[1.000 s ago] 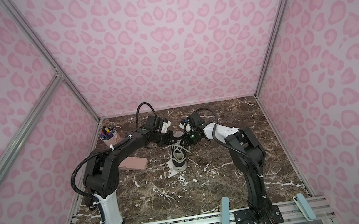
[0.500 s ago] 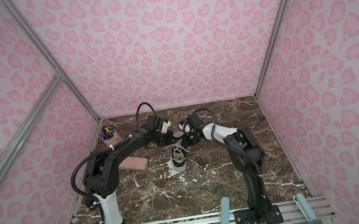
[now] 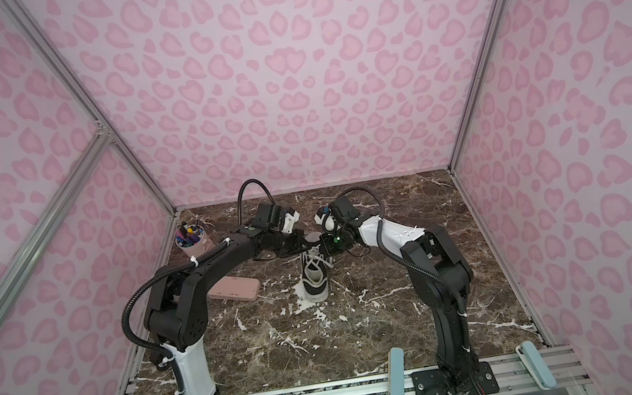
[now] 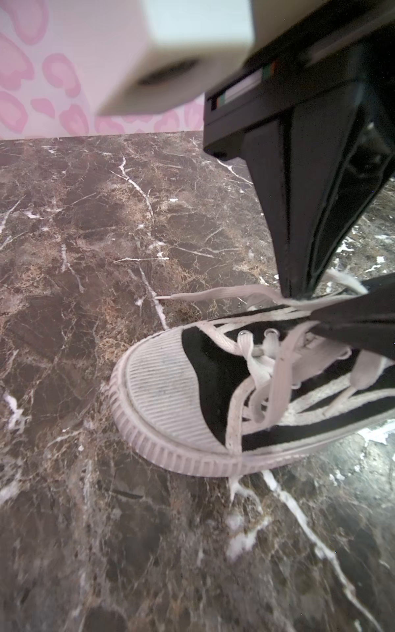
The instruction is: Tie the shoes
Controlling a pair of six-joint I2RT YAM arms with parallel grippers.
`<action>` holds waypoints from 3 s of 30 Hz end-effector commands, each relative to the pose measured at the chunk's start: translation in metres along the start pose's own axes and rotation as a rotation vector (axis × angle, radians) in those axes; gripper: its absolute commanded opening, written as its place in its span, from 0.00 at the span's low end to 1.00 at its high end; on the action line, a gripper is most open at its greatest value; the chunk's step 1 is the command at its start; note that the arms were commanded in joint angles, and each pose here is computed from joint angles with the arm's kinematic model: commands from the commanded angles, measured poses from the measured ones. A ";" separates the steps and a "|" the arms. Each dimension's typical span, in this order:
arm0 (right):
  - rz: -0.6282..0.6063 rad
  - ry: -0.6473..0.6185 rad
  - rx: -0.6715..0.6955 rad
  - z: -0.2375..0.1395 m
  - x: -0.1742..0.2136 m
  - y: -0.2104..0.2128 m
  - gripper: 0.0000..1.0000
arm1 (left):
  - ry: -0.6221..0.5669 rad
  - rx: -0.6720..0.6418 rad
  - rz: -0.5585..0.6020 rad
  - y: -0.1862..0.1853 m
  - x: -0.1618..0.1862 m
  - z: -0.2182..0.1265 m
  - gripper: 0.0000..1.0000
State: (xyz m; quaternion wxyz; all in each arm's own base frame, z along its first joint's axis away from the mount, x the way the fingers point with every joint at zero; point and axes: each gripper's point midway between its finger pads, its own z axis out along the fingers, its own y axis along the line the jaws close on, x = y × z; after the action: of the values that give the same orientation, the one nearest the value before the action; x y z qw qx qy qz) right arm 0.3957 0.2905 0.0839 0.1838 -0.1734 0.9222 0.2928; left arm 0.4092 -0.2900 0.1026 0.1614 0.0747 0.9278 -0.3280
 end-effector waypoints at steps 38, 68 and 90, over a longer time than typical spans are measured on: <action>0.083 0.018 0.116 -0.004 0.022 -0.029 0.00 | -0.075 -0.079 -0.030 0.021 -0.004 -0.015 0.04; 0.122 0.040 0.158 0.000 0.030 -0.047 0.00 | -0.073 -0.123 -0.059 0.039 0.008 -0.018 0.04; 0.143 0.048 0.171 0.000 0.034 -0.055 0.00 | -0.075 -0.125 -0.068 0.043 0.007 -0.019 0.04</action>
State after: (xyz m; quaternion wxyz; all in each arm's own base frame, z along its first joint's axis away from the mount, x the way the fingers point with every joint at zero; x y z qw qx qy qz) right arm 0.3916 0.2561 0.0576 0.1675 -0.1138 0.9451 0.2564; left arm 0.4026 -0.2533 0.0867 0.1737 0.0272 0.9398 -0.2931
